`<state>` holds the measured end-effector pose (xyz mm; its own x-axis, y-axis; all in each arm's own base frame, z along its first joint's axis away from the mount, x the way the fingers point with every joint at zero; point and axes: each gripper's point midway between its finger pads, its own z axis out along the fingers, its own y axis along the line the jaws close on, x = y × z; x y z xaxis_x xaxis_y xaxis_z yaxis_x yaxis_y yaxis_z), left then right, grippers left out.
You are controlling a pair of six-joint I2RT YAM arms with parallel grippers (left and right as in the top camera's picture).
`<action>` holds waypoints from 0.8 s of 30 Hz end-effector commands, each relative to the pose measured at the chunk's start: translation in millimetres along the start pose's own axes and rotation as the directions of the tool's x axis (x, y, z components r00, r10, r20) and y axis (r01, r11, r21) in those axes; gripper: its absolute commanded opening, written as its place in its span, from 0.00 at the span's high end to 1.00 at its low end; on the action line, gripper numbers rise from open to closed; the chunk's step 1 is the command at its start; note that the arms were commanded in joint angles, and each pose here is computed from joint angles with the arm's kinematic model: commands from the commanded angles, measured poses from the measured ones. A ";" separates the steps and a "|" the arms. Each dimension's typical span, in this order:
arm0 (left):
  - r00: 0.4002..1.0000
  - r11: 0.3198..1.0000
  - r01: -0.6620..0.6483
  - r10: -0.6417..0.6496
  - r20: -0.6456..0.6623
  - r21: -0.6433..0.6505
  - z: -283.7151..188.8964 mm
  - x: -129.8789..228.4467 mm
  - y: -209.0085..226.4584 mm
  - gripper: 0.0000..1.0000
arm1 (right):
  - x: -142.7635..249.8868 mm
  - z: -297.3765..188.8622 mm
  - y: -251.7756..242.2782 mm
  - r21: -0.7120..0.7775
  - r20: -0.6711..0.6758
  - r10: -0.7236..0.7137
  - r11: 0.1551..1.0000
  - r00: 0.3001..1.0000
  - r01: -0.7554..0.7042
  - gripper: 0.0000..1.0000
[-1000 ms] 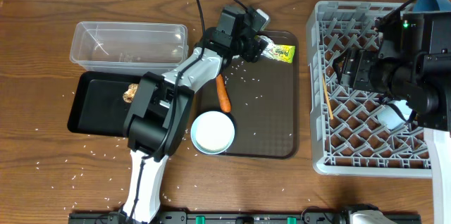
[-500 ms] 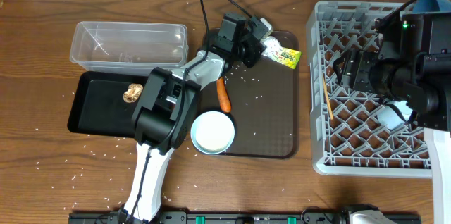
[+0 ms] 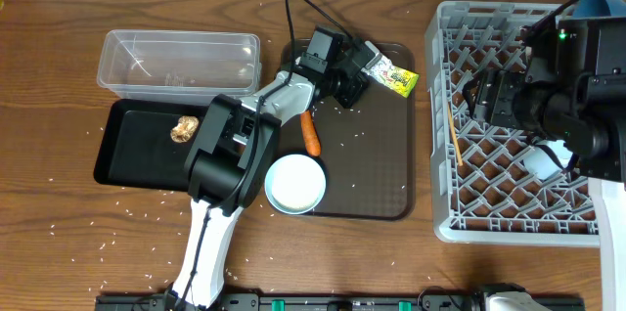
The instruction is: Sort waste into correct bins and load items into the dishwasher rack
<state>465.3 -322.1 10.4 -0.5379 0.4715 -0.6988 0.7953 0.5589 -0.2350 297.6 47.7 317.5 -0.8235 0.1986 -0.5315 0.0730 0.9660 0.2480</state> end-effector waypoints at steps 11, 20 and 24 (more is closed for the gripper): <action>0.917 0.909 0.372 -0.330 0.223 -0.188 -55.3 -70.0 23.6 0.78 | -1.2 2.9 -4.7 0.017 -0.005 0.018 1.000 1.000 -0.018 0.27; 0.738 0.756 0.623 -0.484 0.469 -0.200 -63.5 -103.4 40.6 0.52 | -1.1 7.3 -4.6 0.018 -0.017 0.019 1.000 1.000 -0.019 0.27; 0.755 0.774 0.599 -0.462 0.466 -0.203 -48.1 -103.9 26.8 0.46 | -0.9 10.3 -4.2 0.019 -0.027 0.019 1.000 0.999 -0.018 0.27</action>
<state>531.0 -316.7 120.5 -0.6406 -0.1813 -0.7462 0.2948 0.8392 -0.4570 301.6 48.1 311.8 -0.8340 0.1976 -0.5152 0.0779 0.9665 0.2446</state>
